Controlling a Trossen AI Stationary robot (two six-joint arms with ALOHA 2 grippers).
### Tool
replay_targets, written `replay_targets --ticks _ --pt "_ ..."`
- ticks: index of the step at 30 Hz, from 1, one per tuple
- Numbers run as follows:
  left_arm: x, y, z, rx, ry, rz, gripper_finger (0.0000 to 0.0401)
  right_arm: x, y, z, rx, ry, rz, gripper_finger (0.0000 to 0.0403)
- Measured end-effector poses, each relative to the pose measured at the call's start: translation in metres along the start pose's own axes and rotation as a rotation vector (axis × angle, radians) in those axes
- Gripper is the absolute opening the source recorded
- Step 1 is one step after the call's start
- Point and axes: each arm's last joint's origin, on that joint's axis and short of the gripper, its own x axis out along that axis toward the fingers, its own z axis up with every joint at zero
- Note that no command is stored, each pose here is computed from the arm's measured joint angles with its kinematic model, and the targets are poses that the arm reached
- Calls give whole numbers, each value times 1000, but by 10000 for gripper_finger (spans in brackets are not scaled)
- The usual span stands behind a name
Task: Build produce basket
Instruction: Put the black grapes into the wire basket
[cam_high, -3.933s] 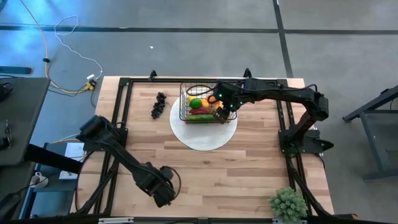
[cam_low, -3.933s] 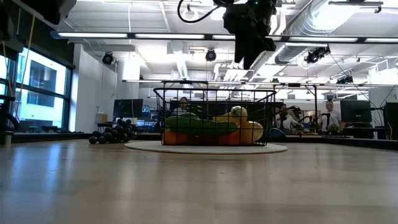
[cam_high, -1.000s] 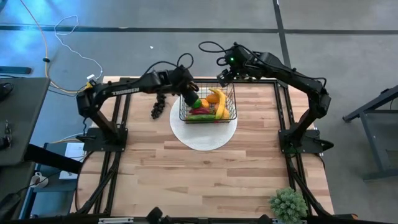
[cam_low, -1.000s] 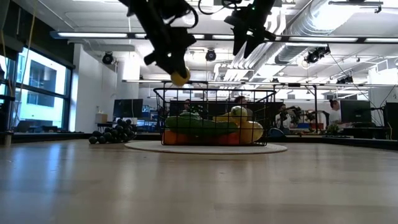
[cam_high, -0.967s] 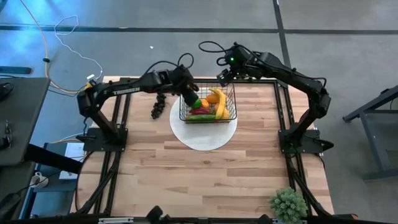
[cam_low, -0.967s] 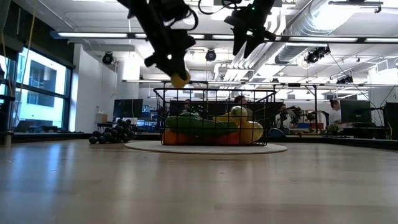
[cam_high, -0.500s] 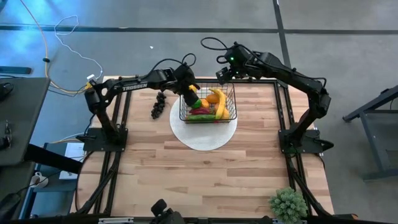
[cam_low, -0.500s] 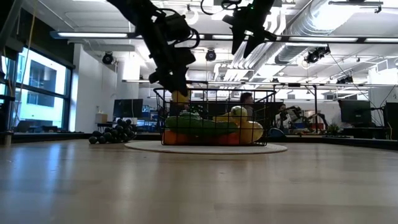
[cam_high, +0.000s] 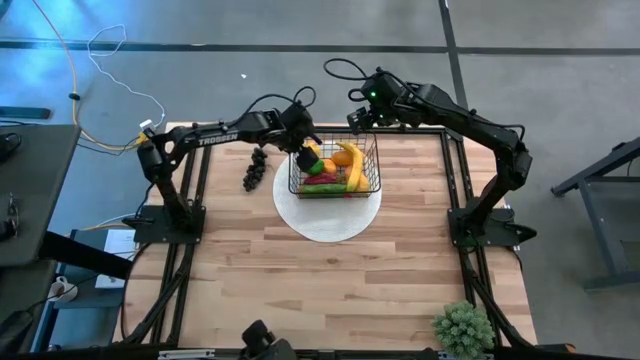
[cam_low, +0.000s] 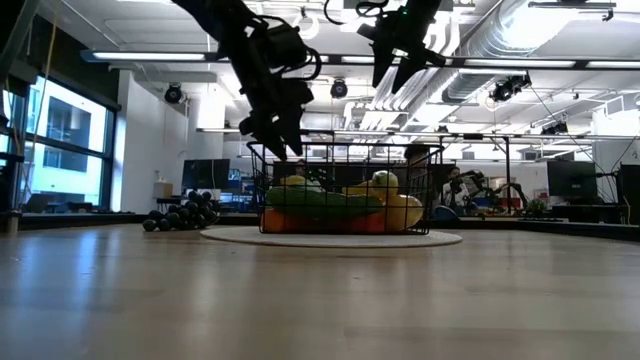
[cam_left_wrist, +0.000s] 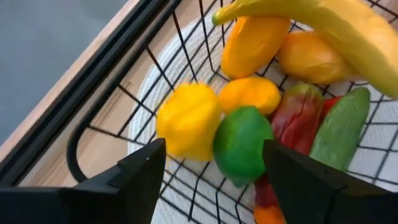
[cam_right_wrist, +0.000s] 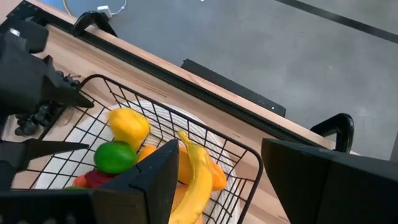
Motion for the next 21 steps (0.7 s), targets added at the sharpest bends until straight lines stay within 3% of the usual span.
replay_targets --ticks 9,21 --pt "-35 7 12 18 39 14 253 0 0 0 -2 1 0 211" --pt "-64 44 -13 -112 136 81 252 0 0 0 -11 -2 -6 211"
